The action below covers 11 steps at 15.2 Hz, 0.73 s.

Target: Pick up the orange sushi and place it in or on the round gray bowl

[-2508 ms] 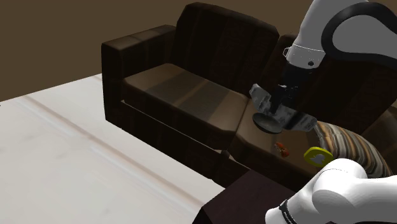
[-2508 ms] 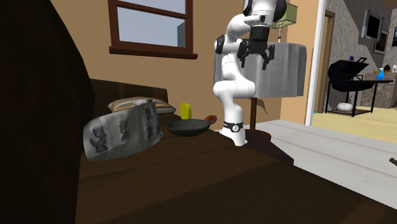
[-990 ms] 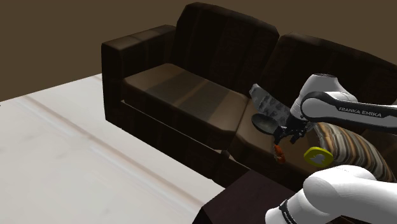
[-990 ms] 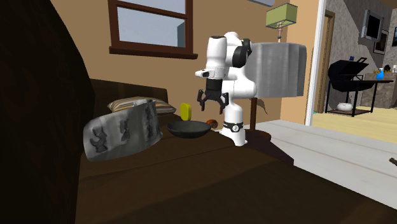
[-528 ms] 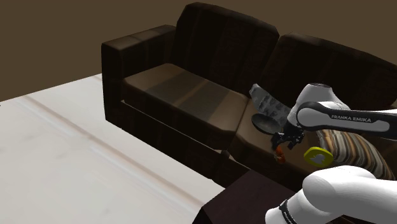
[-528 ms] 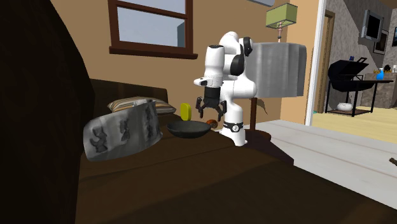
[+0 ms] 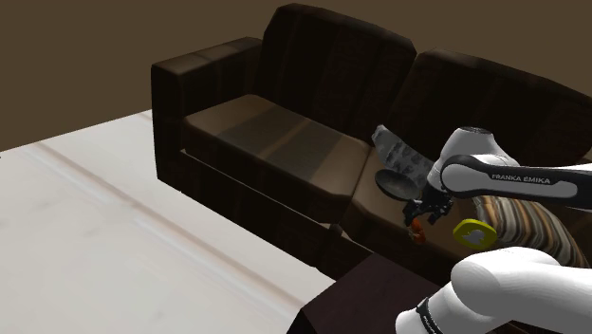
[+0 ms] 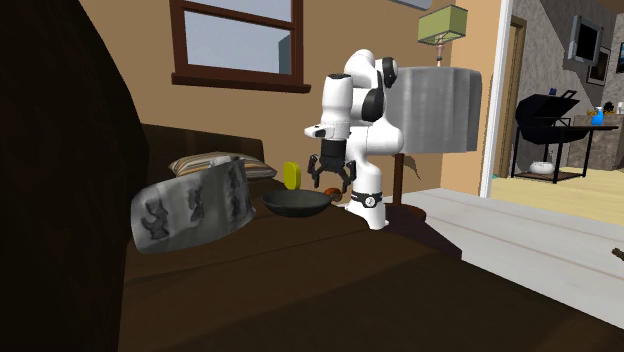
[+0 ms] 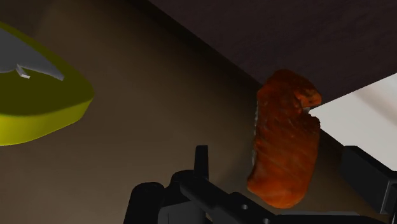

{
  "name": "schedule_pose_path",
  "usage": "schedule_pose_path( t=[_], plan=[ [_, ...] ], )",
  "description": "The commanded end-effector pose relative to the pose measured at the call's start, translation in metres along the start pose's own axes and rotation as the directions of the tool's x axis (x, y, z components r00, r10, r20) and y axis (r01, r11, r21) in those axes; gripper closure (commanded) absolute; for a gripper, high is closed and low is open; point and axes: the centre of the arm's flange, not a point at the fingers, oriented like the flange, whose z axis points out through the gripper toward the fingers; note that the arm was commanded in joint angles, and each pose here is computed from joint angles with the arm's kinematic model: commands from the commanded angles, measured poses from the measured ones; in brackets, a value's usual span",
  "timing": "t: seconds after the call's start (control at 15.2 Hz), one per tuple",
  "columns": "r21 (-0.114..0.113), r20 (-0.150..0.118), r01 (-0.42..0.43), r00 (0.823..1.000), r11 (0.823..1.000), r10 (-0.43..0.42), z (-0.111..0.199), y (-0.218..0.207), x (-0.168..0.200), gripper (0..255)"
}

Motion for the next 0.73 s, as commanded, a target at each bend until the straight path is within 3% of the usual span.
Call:
schedule_pose_path(
  t=[0.0,0.66],
  plan=[
    [0.0,0.0,0.0,1.0,1.0,0.0,0.0,0.0,0.0,255],
    [0.0,0.0,0.0,1.0,1.0,0.0,-0.0052,0.0005,-0.0004,255]
  ],
)
